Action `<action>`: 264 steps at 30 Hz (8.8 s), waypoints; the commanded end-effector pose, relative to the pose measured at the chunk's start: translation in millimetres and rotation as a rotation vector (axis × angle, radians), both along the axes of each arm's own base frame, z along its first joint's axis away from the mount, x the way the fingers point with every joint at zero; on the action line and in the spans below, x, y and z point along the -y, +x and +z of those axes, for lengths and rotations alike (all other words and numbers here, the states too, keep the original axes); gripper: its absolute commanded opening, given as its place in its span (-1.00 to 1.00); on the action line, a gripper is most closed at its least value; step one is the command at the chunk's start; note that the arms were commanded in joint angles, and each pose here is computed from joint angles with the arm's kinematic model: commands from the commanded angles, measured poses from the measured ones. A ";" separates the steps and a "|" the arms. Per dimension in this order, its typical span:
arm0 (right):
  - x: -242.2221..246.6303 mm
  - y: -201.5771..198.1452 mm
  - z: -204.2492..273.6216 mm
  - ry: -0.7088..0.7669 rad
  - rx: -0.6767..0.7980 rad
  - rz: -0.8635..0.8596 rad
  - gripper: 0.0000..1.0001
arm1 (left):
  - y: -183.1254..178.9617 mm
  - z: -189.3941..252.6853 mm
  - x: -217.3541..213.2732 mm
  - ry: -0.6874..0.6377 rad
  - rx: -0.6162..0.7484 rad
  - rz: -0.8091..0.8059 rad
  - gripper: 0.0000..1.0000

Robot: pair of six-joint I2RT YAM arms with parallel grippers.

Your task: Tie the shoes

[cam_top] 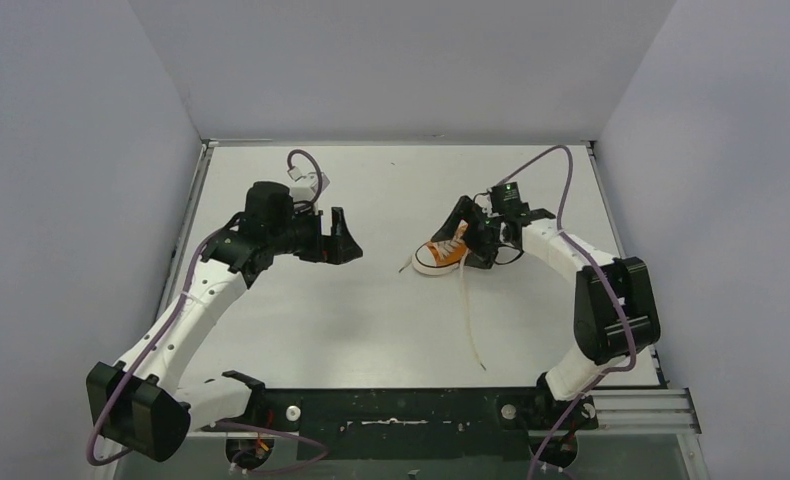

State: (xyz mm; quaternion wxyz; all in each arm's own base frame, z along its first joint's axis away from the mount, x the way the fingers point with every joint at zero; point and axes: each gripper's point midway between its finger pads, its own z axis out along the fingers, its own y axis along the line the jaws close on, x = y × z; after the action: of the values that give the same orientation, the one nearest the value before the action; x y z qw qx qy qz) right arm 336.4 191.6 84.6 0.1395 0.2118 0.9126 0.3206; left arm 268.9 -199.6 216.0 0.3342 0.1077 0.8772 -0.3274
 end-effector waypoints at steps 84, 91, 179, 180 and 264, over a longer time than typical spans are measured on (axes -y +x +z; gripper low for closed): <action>73.7 62.1 -25.7 0.188 0.029 -0.159 0.10 | 53.0 -145.2 184.8 -0.354 -0.467 -0.416 -0.21; 76.5 58.2 -19.6 0.184 0.034 -0.180 -0.04 | 46.6 -131.0 182.3 -0.357 -0.452 -0.425 -0.88; 84.1 -57.6 7.5 -0.643 0.022 0.283 -0.93 | -26.2 -137.5 157.2 -0.219 -0.530 -0.549 -0.57; 83.4 -57.6 14.1 -0.637 0.032 0.277 -0.94 | -25.3 -141.5 157.4 -0.212 -0.530 -0.546 -0.53; -5.2 1.5 183.0 0.074 0.256 0.070 -1.00 | 15.0 -78.3 205.9 -0.415 -0.095 -0.628 -0.33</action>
State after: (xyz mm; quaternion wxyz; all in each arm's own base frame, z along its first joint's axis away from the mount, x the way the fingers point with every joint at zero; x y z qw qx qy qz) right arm 321.5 181.6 240.1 0.2072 0.1456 0.9047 0.3425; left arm 278.8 -402.0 122.3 0.1431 0.2573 0.7530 -0.5884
